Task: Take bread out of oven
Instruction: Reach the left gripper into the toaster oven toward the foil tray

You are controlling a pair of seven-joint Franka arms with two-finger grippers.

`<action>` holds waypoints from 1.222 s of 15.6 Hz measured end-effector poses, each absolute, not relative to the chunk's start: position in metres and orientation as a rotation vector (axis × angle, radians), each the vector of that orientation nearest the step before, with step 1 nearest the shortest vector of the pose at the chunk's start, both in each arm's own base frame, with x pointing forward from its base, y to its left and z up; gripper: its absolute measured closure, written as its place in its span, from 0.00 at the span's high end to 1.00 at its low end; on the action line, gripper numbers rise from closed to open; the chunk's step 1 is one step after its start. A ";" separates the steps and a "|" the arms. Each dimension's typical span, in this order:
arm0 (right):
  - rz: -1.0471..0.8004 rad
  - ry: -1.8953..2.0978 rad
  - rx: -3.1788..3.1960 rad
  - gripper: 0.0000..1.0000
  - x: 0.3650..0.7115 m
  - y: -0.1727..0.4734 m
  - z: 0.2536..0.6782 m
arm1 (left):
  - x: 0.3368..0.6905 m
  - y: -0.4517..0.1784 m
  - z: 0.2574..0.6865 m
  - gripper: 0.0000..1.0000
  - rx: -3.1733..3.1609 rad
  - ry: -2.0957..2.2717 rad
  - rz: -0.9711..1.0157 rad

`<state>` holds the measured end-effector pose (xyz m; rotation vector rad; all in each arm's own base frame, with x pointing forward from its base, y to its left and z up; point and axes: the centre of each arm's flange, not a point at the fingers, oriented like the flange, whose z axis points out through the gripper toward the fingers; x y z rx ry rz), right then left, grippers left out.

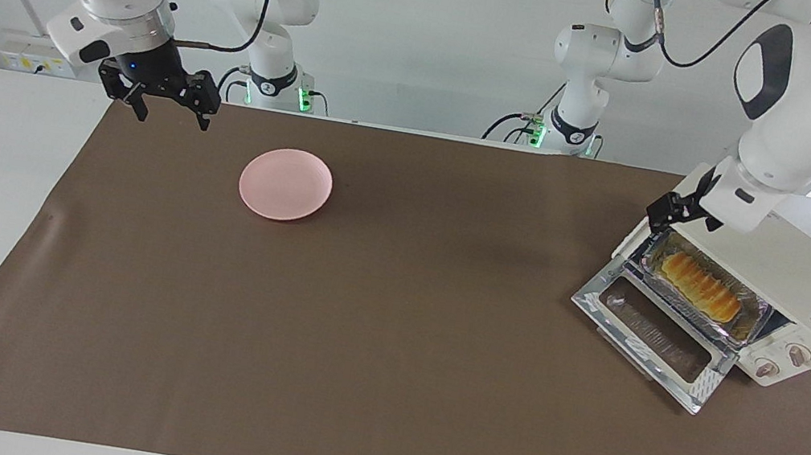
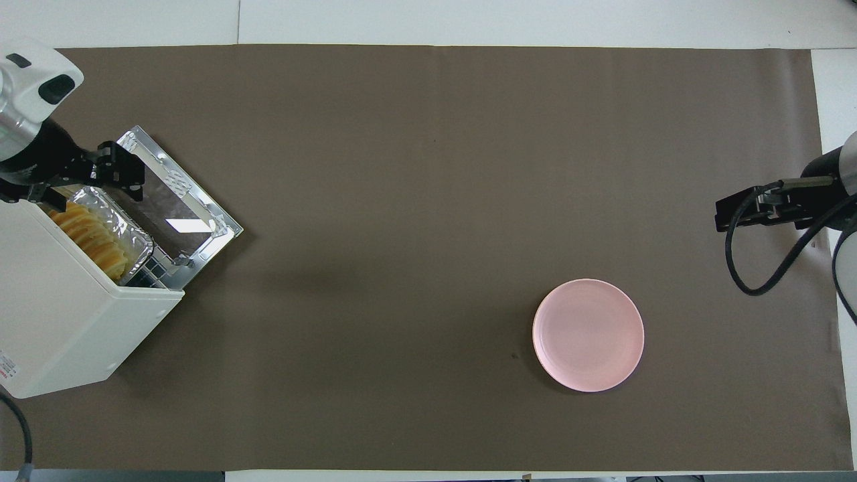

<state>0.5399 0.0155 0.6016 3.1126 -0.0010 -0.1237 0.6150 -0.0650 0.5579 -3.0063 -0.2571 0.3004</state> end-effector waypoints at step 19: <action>-0.124 -0.001 3.113 1.00 0.540 0.015 0.602 | 0.647 -0.042 0.416 1.00 -2.630 -0.895 0.130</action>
